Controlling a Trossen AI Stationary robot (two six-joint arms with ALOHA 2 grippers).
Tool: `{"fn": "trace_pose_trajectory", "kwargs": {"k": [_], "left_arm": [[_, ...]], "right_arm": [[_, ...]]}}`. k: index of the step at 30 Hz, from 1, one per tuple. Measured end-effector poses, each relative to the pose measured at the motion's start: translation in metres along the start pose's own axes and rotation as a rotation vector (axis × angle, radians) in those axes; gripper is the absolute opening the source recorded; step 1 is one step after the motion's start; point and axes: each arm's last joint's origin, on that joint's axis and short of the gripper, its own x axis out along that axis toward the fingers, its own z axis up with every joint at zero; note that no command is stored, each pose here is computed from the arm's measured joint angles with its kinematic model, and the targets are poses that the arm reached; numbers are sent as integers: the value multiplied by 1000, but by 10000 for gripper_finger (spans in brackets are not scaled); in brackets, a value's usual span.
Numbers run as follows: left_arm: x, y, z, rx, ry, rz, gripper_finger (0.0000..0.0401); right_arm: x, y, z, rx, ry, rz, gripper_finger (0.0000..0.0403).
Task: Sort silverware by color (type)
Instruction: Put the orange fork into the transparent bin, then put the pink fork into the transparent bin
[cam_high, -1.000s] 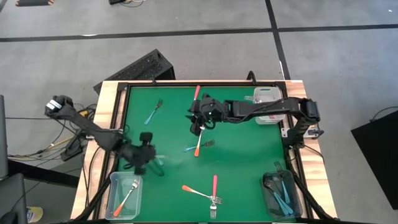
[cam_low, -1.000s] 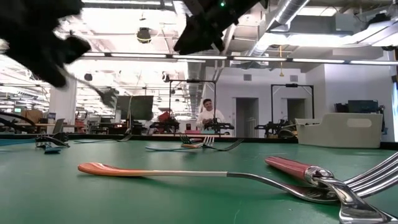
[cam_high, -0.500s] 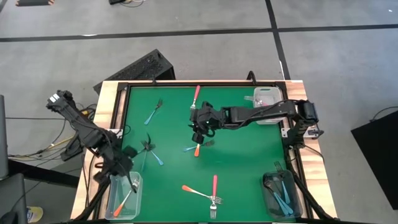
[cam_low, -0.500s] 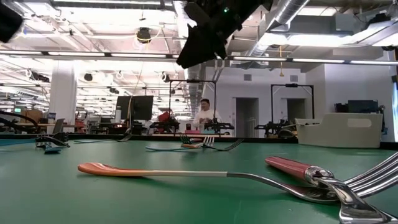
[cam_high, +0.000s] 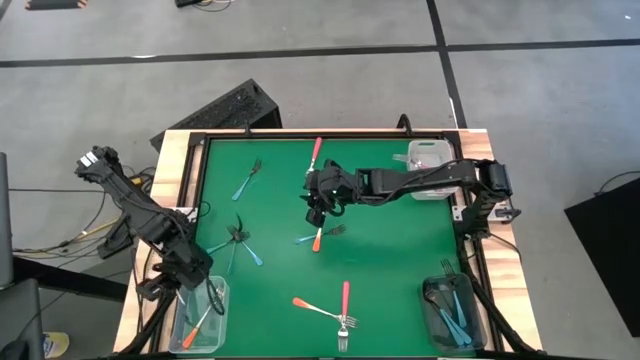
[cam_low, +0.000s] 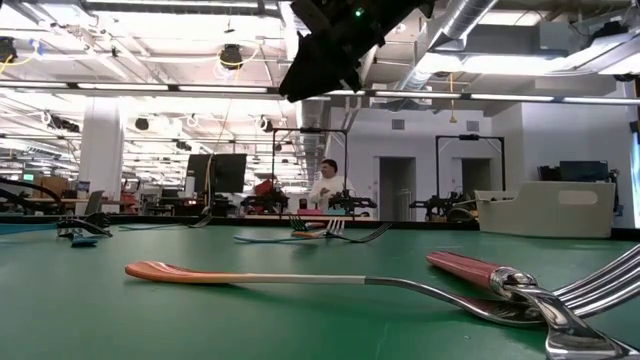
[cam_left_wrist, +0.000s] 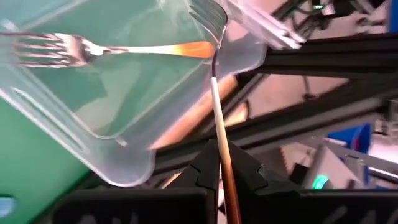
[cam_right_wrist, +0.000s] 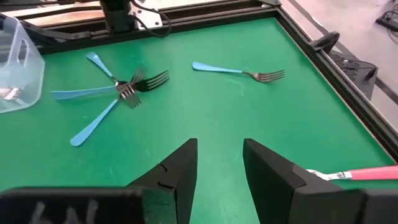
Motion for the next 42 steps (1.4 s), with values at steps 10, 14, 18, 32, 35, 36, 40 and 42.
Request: {"fn": "trace_pose_trajectory", "kwargs": {"k": [10,14,18,32,35,36,40,42], "left_arm": [[28,16,23,-79,146,48,0],[33,19,26,-90,180,41,0],[31,21,26,-99,166,71,0],[24,31,29,-295,68,270,105],[22,28,22,-305,119,206,140],[20,27,18,-308,145,178,149],[11,21,11,-255,90,168,164],[3,18,10,-173,-20,220,163]], "right_arm": [[-1,3,-3,-11,20,6,155],[-2,7,-6,-27,53,10,155],[-2,6,-7,-42,66,7,155],[-3,11,-10,-60,77,17,155],[-3,10,-9,-61,78,13,155],[-3,8,-9,-59,80,8,155],[-2,-1,-15,8,149,-24,155],[-2,-6,-23,56,238,-55,155]]}}
